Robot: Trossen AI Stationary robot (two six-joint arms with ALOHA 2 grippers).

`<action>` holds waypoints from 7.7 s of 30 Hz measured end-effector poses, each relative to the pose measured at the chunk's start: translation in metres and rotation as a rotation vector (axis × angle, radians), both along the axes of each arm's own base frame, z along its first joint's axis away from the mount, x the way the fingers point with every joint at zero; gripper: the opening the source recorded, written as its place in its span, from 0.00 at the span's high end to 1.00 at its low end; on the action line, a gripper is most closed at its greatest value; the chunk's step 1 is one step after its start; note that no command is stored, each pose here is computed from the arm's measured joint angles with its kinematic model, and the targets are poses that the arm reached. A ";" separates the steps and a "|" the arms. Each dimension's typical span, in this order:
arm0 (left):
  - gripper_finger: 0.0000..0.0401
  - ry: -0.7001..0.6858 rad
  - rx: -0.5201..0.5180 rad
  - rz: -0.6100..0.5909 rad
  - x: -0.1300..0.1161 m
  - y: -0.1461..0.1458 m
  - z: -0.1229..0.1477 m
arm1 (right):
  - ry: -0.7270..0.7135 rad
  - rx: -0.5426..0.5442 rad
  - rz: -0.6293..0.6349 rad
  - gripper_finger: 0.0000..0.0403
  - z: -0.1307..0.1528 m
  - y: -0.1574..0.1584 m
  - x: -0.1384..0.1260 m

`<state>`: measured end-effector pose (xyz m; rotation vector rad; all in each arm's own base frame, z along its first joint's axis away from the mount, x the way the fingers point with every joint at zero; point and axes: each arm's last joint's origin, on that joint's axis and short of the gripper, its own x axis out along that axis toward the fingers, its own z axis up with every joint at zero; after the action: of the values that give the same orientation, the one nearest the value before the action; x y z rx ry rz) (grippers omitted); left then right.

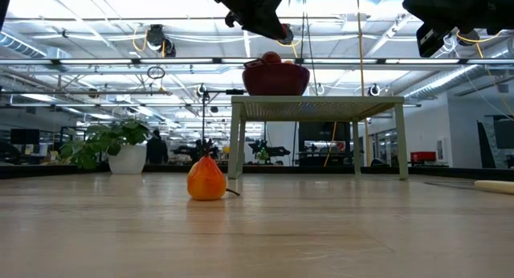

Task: Pick & Place Fruit
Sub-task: Put the pear into the dark red colander on the shelf

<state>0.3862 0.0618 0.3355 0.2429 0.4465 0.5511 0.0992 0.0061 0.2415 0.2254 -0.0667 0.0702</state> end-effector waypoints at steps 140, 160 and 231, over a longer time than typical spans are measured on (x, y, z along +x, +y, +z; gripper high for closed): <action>0.95 0.117 -0.207 -0.243 -0.037 -0.132 0.005 | 0.009 -0.001 0.002 1.00 -0.001 0.000 0.000; 0.95 0.334 -0.616 -0.266 -0.051 -0.195 -0.037 | 0.009 -0.001 0.002 1.00 -0.001 0.000 0.000; 0.22 0.943 -0.378 -0.446 -0.002 -0.165 -0.172 | 0.031 -0.002 0.001 1.00 -0.003 0.000 0.000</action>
<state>0.3840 -0.1030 0.1631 0.2175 1.3548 -0.1315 0.0994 0.0061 0.2385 0.2245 -0.0354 0.0676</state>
